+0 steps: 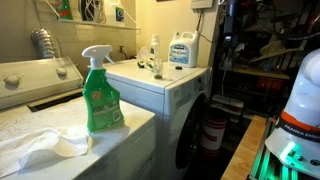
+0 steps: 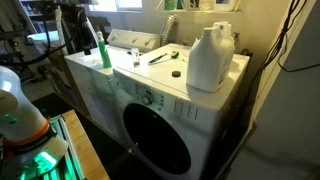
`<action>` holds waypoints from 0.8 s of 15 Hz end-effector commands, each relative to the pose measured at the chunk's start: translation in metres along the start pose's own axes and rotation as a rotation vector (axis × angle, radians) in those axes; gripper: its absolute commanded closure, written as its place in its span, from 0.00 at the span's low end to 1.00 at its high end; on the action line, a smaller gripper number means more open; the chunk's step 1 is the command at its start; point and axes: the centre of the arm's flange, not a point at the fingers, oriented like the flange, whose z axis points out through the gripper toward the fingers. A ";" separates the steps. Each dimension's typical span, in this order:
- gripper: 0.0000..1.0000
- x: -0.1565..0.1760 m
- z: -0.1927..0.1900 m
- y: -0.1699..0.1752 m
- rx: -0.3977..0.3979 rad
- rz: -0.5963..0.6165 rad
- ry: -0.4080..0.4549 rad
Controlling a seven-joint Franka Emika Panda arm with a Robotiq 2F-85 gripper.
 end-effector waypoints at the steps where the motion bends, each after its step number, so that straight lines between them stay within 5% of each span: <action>1: 0.00 0.000 0.000 0.000 0.000 0.000 0.000; 10: 0.00 0.007 -0.006 0.005 0.029 0.010 0.008; 12: 0.00 0.028 -0.016 0.024 0.036 0.079 0.092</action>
